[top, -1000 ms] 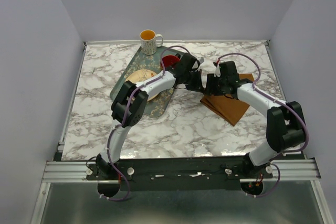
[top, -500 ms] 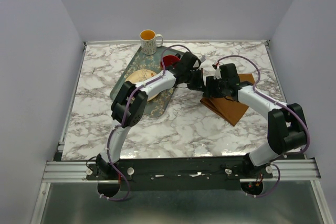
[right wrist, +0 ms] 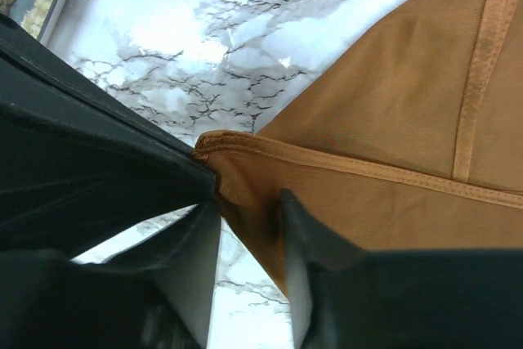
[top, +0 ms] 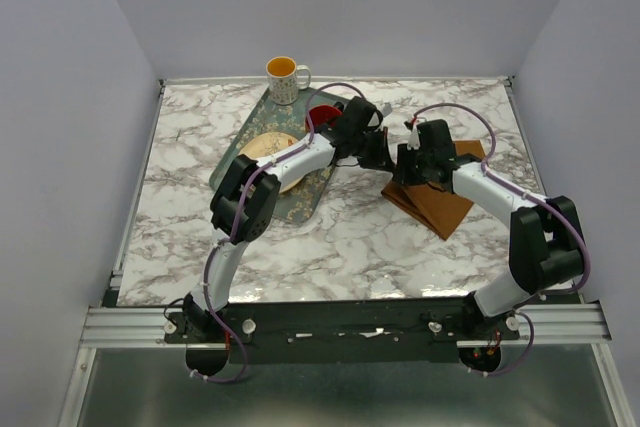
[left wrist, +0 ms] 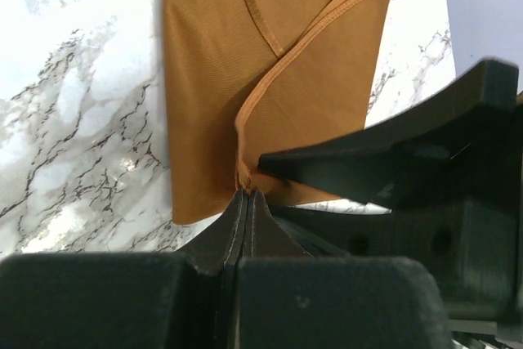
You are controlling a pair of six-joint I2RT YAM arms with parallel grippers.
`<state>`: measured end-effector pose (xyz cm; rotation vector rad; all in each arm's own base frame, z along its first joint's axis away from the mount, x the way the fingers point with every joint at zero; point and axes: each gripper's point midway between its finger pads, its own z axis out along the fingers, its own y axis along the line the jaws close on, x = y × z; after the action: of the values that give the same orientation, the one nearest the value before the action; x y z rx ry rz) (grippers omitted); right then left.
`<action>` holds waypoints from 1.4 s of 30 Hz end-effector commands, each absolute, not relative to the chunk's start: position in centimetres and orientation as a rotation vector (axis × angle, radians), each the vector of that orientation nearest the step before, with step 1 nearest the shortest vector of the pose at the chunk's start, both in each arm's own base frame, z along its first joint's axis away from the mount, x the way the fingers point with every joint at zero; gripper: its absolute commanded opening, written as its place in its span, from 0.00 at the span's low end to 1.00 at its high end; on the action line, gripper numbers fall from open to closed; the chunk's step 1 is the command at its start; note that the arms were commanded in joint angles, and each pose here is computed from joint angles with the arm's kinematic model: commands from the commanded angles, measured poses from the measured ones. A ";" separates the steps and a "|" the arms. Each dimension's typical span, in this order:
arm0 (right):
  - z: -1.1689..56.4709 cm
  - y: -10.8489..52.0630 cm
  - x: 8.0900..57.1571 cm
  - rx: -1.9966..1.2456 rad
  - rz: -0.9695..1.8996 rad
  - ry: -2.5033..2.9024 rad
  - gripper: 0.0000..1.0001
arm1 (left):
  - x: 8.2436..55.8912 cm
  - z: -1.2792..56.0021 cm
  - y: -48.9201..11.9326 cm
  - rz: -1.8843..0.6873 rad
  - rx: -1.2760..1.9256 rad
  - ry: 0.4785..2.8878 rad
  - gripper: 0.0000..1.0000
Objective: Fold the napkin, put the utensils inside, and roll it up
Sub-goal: Fold the napkin
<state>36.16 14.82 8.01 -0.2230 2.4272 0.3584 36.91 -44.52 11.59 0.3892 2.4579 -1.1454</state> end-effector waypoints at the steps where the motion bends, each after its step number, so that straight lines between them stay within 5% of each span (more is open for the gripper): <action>1: 10.1 13.6 38.7 -0.131 0.236 2.349 0.21 | 35.0 15.2 -45.5 -1.232 0.434 2.408 0.00; 4: 9.7 11.5 37.8 -0.018 0.126 2.372 0.02 | 35.0 16.0 -44.8 -1.200 0.407 2.392 0.31; 5: 10.4 10.7 37.4 0.028 0.097 2.355 0.01 | 35.3 17.3 -44.2 -1.180 0.388 2.357 0.47; 7: 9.9 8.5 35.8 0.148 0.004 2.370 0.01 | 35.1 17.7 -43.3 -1.165 0.375 2.346 0.54; 11: 11.1 3.7 32.3 0.386 -0.168 2.322 0.01 | 34.3 22.3 -41.2 -1.197 0.341 2.249 0.89; 19: 9.9 -3.9 22.7 0.911 -0.372 2.170 0.01 | 31.4 25.1 -38.5 -1.248 0.335 2.159 0.90; 25: 10.0 -6.5 19.9 1.167 -0.337 1.998 0.01 | 29.5 25.9 -37.1 -1.295 0.329 2.125 0.90; 31: 11.1 -8.7 19.3 1.264 -0.400 1.878 0.01 | 29.4 25.8 -36.6 -1.275 0.338 2.118 0.90; 42: 16.5 -9.6 25.3 1.013 -0.423 1.882 0.01 | 30.4 24.6 -37.3 -1.288 0.320 2.154 0.89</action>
<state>23.43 -8.41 12.90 1.0560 1.9768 -0.3857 29.85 -36.70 23.88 0.3093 2.1778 -1.2546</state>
